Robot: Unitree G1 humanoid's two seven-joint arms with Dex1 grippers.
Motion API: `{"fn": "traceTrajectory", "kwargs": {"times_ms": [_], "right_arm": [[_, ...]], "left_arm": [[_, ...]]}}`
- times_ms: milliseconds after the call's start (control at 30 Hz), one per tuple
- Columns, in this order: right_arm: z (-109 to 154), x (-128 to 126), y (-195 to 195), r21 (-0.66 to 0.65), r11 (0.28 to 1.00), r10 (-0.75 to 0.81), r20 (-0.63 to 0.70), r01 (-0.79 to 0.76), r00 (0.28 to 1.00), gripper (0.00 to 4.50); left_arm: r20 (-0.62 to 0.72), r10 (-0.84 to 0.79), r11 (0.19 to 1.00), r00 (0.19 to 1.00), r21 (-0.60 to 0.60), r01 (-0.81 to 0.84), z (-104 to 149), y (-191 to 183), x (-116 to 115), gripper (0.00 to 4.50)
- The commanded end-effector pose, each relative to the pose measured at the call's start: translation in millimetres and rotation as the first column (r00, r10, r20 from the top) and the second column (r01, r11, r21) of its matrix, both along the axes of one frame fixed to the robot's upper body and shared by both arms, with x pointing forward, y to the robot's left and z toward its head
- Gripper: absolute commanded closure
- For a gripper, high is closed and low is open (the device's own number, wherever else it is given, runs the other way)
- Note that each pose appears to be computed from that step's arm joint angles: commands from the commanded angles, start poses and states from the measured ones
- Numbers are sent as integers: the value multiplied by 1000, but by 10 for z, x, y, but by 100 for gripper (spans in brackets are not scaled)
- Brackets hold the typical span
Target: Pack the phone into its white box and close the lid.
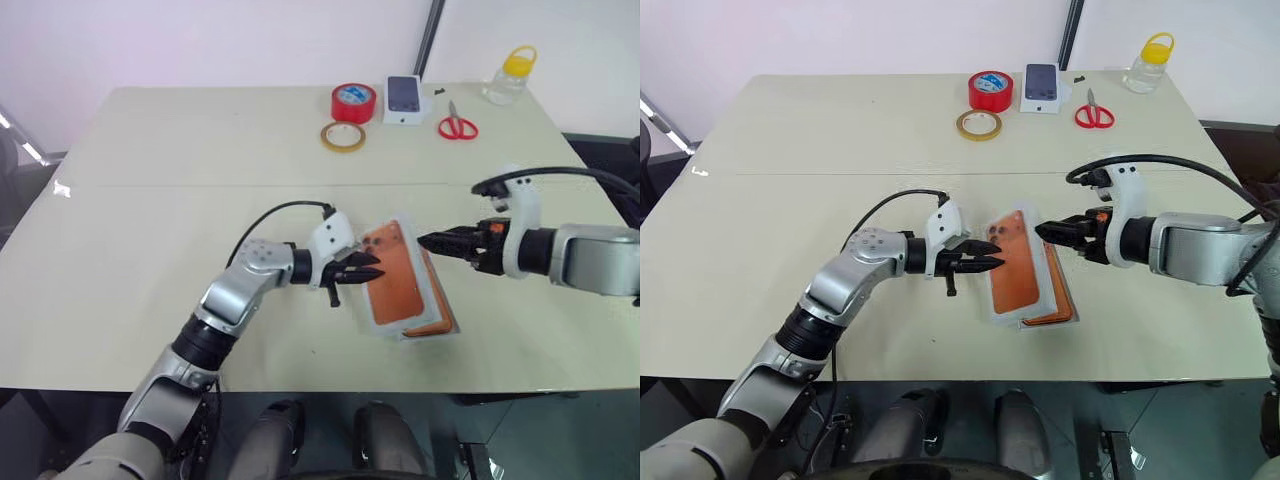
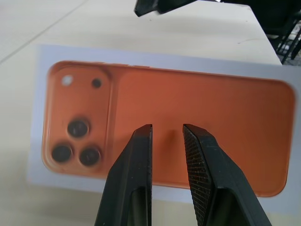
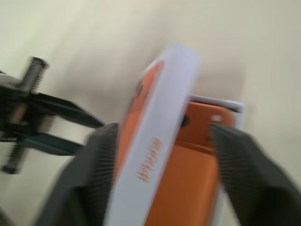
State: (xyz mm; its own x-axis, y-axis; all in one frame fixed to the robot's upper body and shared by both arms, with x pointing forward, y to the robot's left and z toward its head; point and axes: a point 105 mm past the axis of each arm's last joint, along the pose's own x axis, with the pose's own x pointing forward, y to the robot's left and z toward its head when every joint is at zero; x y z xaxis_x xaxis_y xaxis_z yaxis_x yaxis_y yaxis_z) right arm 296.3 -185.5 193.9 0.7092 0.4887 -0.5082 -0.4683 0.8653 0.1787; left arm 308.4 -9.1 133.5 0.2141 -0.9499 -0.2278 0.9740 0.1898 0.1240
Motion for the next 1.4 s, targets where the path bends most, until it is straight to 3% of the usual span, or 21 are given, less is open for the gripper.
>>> {"fn": "traceTrajectory", "kwargs": {"times_ms": [33,100,133,267,333,533,700,933,1400], "right_arm": [[114,48,-37,-86,996,40,94,-32,995,339],[77,56,-53,-166,984,78,117,-58,990,445],[47,56,-61,-212,975,99,125,-71,987,449],[-110,77,-143,-428,898,175,150,-96,973,449],[-190,66,-138,-462,878,212,136,-127,968,449],[-314,45,-104,-492,850,273,106,-189,956,449],[-353,29,-29,-490,842,311,98,-226,946,449],[-405,-24,36,-500,824,349,78,-266,934,449],[-446,-138,9,-507,809,370,46,-298,928,449]], "left_arm": [[49,-1,1000,999,-2,1,107,-20,13,343],[52,19,1000,998,-7,-19,124,23,37,343],[55,35,999,998,-10,-35,134,59,60,343],[68,122,993,990,-2,-122,170,266,207,343],[75,162,987,984,4,-163,194,381,276,343],[87,177,977,980,106,-186,81,548,349,343],[72,97,968,993,224,-111,-125,498,294,343],[61,-45,964,997,265,28,-226,245,139,343],[77,-178,967,981,200,159,-59,-67,-79,343]]}}
